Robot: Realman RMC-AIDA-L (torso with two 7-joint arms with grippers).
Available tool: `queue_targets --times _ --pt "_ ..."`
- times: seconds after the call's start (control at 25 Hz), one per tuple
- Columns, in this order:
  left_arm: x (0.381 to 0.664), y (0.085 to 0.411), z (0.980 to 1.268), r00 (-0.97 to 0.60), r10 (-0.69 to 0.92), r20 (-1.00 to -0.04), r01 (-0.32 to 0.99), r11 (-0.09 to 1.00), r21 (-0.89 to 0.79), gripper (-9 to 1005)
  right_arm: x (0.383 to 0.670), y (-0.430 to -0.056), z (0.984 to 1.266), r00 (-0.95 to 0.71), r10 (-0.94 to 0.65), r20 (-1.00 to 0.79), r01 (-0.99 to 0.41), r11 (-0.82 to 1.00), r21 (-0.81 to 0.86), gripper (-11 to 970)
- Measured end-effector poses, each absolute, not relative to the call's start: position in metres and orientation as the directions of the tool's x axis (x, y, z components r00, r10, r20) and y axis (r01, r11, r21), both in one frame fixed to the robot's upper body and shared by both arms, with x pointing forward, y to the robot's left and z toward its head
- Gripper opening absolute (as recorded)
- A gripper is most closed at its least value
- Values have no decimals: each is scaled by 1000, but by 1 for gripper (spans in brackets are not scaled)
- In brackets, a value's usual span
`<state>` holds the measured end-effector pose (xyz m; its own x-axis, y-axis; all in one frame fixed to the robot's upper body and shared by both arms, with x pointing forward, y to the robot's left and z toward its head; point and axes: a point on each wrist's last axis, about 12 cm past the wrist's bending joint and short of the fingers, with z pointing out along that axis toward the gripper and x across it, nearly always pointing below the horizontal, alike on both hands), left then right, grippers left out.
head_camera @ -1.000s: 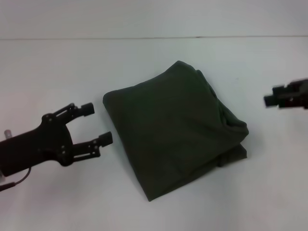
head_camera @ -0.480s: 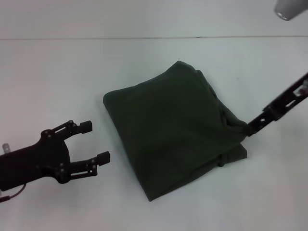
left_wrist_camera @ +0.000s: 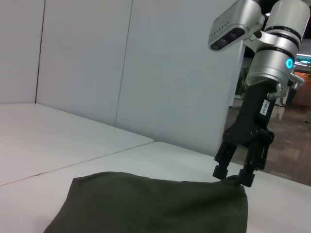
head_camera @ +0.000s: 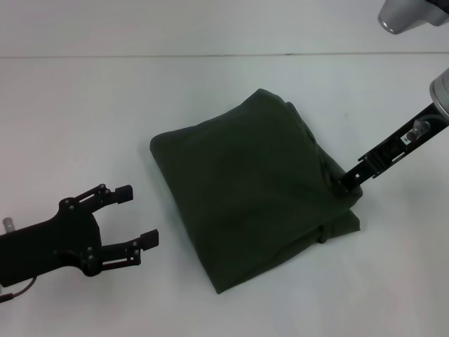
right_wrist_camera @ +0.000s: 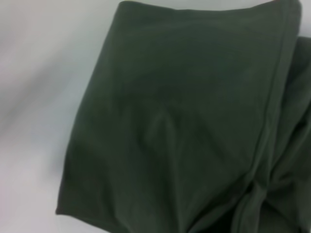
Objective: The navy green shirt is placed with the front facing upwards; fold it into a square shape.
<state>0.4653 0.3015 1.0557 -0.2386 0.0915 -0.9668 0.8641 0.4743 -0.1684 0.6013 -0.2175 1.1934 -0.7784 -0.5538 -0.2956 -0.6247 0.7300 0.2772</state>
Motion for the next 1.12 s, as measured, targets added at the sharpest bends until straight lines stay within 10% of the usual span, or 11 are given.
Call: queue_targets --times 0.36,0.44,1.12 --pt "466 302 1056 -236 93 -967 864 475 -165 936 605 -216 1188 -787 -536 -306 -612 741 276 650" --pt "467 301 1056 -236 93 -967 864 475 -165 936 606 -214 1185 -785 -543 -298 -615 738 277 423" --pt "468 301 1058 -231 94 -969 867 471 -161 936 602 -215 1171 -789 -544 -285 -608 756 242 150"
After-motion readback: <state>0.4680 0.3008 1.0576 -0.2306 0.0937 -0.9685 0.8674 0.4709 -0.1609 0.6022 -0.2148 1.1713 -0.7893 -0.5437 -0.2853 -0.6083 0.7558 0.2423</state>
